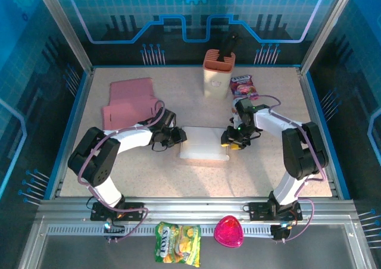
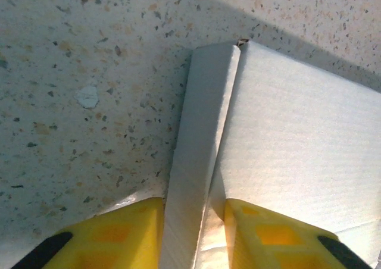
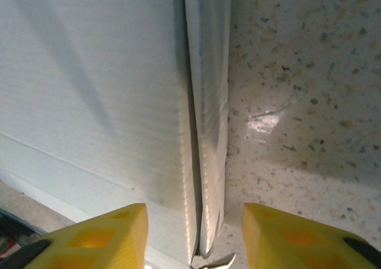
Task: Fold the paper box
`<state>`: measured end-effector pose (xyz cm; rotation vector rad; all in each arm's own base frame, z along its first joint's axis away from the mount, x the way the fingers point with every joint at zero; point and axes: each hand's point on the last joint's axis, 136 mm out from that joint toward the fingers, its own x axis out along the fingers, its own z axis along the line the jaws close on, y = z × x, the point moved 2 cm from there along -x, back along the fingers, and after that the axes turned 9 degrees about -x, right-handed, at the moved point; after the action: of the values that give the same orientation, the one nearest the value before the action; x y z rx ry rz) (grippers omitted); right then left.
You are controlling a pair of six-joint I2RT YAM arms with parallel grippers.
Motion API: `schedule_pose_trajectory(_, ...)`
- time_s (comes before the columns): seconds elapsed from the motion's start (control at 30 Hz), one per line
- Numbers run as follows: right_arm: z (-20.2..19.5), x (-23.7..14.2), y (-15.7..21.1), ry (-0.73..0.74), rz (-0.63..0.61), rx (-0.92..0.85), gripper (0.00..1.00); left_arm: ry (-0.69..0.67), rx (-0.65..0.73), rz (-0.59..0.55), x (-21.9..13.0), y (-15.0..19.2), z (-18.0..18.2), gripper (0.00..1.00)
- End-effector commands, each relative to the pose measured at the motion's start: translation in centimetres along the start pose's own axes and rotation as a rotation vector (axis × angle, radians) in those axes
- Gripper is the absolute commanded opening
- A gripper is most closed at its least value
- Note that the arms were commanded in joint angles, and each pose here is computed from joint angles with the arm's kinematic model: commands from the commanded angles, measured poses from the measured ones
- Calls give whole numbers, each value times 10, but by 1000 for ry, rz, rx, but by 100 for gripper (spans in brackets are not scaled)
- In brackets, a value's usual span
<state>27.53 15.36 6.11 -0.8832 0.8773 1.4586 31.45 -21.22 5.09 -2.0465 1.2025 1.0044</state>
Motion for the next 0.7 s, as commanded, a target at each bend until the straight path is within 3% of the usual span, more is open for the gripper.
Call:
schedule_pose_trajectory(0.0, -5, 11, 3, -5, 25, 6, 39, -59, 6, 46, 7, 15, 21, 30)
schedule_pose_trajectory(0.43, 2, 15, 0, -62, 22, 0, 19, -24, -2, 40, 4, 19, 18, 20)
schedule_pose_trajectory(0.67, 14, 21, -1, -107, 32, -7, 18, -4, 6, 54, 4, 26, 9, 19)
